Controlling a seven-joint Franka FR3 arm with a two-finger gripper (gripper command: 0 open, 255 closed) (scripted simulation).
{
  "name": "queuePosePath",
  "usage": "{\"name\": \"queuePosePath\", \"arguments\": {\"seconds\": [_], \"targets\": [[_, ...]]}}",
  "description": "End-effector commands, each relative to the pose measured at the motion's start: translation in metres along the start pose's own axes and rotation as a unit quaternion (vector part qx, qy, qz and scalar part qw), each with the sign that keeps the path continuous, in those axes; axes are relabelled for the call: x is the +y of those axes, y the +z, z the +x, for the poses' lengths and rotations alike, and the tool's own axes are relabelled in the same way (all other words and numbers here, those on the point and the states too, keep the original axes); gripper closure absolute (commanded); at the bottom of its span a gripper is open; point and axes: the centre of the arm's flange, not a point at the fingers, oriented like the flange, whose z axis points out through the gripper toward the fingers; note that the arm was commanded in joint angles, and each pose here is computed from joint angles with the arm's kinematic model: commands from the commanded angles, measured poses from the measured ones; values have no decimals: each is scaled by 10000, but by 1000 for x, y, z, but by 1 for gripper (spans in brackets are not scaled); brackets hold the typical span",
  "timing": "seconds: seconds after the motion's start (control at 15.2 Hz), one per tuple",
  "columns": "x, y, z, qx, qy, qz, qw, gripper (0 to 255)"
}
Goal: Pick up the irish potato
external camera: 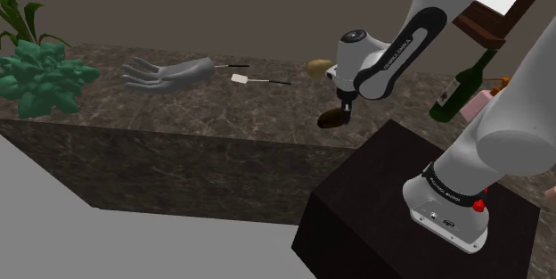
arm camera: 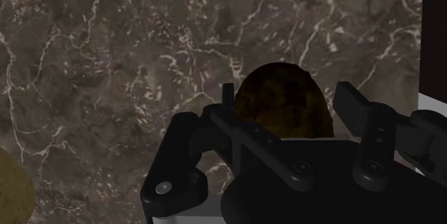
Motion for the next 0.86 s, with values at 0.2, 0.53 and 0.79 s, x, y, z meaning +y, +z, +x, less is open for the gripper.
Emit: {"name": "queuePosePath", "arguments": {"seconds": [0.2, 0.53, 0.79], "targets": [[3, -25, -6, -2, -1, 2, 10000, 255], [7, -50, -11, -2, -1, 2, 10000, 255], [8, -61, -13, -2, -1, 2, 10000, 255]]}}
